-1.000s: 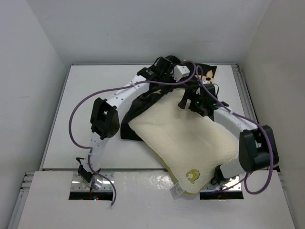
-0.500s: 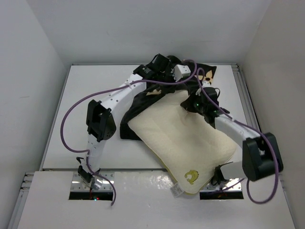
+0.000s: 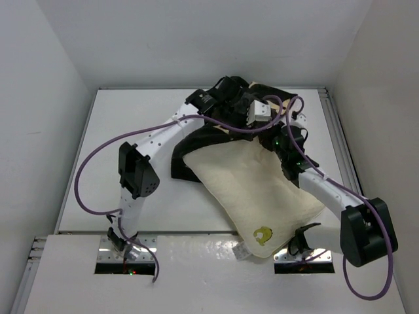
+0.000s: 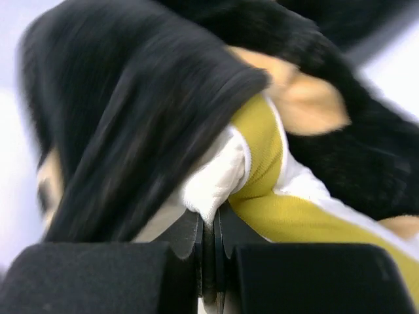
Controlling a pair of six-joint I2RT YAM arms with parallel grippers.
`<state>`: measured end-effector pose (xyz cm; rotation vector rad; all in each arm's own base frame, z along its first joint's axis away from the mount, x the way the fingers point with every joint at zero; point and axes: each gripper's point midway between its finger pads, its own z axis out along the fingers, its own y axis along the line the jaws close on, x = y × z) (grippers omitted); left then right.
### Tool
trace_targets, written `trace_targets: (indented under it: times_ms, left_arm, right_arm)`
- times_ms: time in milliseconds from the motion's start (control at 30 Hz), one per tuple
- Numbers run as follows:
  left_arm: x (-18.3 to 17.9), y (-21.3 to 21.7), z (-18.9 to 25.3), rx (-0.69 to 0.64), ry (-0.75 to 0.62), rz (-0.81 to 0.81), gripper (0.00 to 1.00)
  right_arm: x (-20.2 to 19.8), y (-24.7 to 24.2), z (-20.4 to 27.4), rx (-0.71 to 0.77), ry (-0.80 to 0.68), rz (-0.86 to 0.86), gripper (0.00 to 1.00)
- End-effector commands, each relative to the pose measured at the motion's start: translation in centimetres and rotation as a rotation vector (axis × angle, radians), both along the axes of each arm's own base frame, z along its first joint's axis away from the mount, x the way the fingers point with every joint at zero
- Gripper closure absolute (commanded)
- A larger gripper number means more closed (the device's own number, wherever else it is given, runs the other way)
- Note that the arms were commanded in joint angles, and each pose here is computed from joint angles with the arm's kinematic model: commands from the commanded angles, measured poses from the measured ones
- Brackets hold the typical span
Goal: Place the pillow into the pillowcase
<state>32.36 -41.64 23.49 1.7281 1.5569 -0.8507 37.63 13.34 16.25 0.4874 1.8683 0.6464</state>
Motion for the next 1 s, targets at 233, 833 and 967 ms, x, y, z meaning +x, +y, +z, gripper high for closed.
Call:
trace_targets:
  times_ms: [233,833,967]
  left_arm:
    - [-2.6,1.6,-1.7,0.068,0.043,0.034,0.58]
    - [6.5,25.8,-10.4,0.364,0.007,0.87,0.49]
    - [5.6,24.0,-13.6,0.278,0.128,0.889,0.26]
  right_arm:
    - [4.7,-9.0,2.1,-0.122,0.013,-0.381,0.7]
    - [-1.9,-1.9,1.5,-0.435,0.16,0.183,0.24]
    - [-5.4,5.9,-2.7,-0.496,0.244,0.433,0.01]
